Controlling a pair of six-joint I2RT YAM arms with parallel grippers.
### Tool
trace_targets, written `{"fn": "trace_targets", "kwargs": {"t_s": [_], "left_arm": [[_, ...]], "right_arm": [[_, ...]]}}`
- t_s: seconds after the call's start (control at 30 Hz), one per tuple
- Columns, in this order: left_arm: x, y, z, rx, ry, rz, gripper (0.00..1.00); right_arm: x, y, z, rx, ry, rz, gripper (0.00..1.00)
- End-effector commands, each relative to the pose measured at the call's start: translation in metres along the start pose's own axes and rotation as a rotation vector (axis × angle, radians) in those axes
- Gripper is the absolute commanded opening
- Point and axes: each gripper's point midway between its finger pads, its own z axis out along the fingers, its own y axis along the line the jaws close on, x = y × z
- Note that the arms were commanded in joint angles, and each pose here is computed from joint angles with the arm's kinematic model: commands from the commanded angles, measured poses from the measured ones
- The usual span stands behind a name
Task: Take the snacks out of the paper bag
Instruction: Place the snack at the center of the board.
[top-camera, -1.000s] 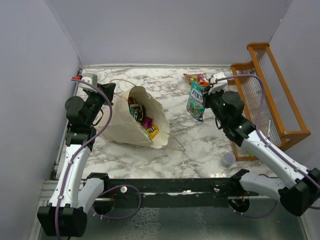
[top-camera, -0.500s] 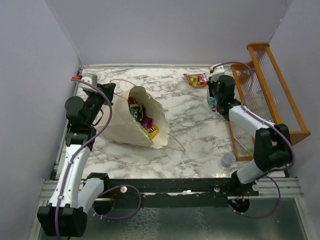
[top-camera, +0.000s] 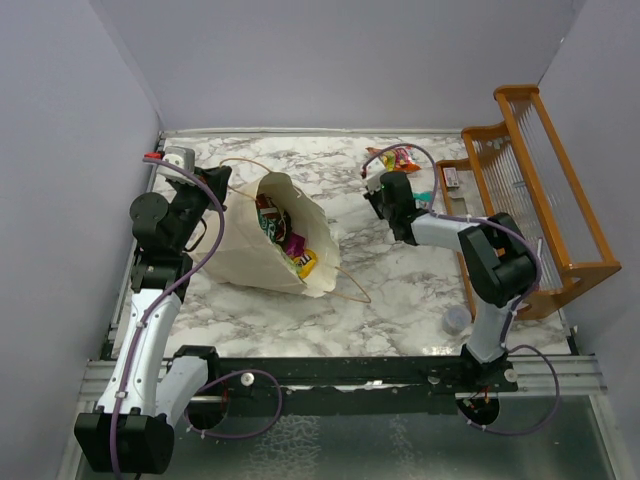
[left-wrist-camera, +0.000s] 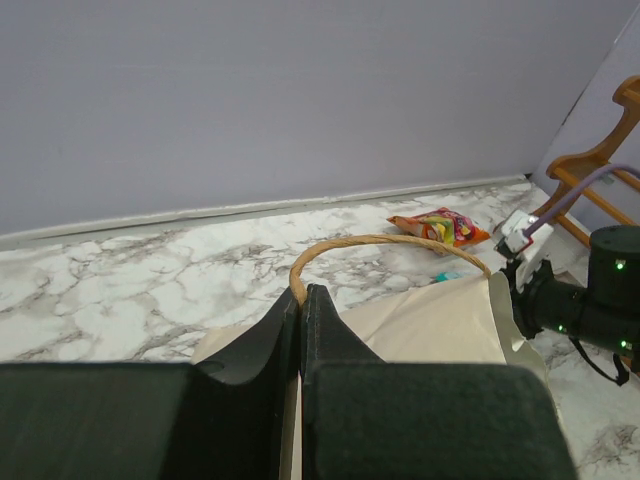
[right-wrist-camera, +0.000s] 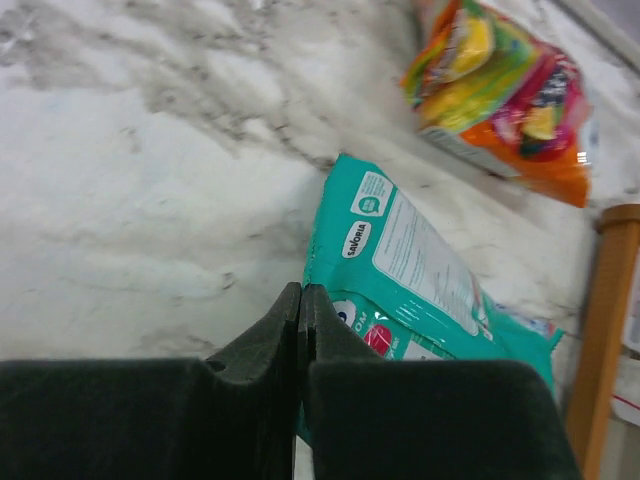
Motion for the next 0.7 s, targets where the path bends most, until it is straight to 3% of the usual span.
{"fn": "trace_targets", "kwargs": {"t_s": [0.0,0.1,0.13,0.2,0.3,0.53,0.67], "left_arm": [[-0.015,-0.005,-0.001,0.012,-0.034,0.011,0.0],[-0.015,-0.009,0.0,0.039,-0.034,0.016,0.0],[-0.015,-0.011,0.0,0.051,-0.034,0.019,0.0],[-0.015,-0.016,-0.001,0.082,-0.032,0.03,0.0],[-0.013,-0.027,-0.003,0.154,-0.03,0.083,0.0],[-0.006,-0.034,-0.011,0.216,-0.014,0.202,0.0],[-0.003,-0.053,-0.017,0.316,-0.014,0.22,0.0]], "right_arm": [[0.011,0.022,-0.002,-0.034,0.02,0.044,0.01],[0.018,0.025,-0.002,-0.044,0.064,0.066,0.08],[0.016,0.025,-0.003,-0.047,0.077,0.079,0.15],[0.009,0.023,-0.01,-0.054,0.092,0.114,0.39],[-0.005,0.025,-0.033,-0.091,0.081,0.22,0.6],[-0.023,0.048,-0.119,-0.312,-0.097,0.345,0.76],[-0.038,0.066,-0.159,-0.488,-0.17,0.303,0.78]]}}
